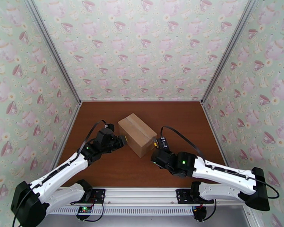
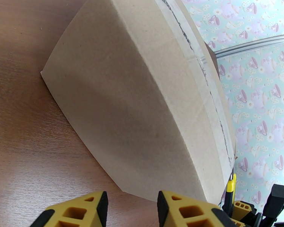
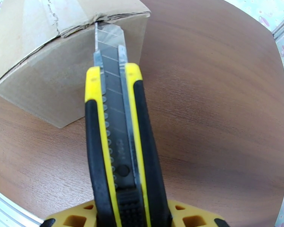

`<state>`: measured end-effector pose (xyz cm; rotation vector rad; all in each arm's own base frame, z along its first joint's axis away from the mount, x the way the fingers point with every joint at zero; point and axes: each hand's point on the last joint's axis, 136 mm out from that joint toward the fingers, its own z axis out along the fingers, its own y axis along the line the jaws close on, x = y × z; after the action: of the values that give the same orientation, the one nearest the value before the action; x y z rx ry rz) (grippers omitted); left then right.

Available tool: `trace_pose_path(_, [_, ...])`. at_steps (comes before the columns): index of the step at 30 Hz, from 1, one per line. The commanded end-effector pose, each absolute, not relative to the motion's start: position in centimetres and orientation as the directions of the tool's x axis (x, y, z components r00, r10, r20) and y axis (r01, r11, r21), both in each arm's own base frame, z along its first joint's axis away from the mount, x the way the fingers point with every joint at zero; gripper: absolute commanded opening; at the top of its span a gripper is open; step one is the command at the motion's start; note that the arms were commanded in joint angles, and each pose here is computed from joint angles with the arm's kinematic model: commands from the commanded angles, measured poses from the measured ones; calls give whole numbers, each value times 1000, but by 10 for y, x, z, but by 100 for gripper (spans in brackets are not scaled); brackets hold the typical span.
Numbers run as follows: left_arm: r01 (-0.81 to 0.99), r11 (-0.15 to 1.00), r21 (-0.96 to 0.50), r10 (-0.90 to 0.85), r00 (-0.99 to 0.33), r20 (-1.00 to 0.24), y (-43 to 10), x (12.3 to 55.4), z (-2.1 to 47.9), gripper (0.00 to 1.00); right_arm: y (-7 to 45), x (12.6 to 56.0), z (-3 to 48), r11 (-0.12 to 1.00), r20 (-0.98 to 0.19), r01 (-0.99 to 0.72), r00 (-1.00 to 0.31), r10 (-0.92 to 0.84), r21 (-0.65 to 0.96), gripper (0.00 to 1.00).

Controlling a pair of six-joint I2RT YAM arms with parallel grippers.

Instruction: Unpack the express box

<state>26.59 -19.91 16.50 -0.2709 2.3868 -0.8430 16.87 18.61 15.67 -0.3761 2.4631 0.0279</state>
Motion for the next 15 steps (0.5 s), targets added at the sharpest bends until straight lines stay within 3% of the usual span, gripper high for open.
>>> trace_pose_path(1, [8,768,-640,-378,-802,-463,-202,267,169,42,190,172,166,959,-619,-271,-741,-259,-76,0])
trace_pose_path(15, [-7,763,-647,-370,-824,-428,-195,240,154,42,194,174,167,955,-611,-280,-740,-281,-99,0])
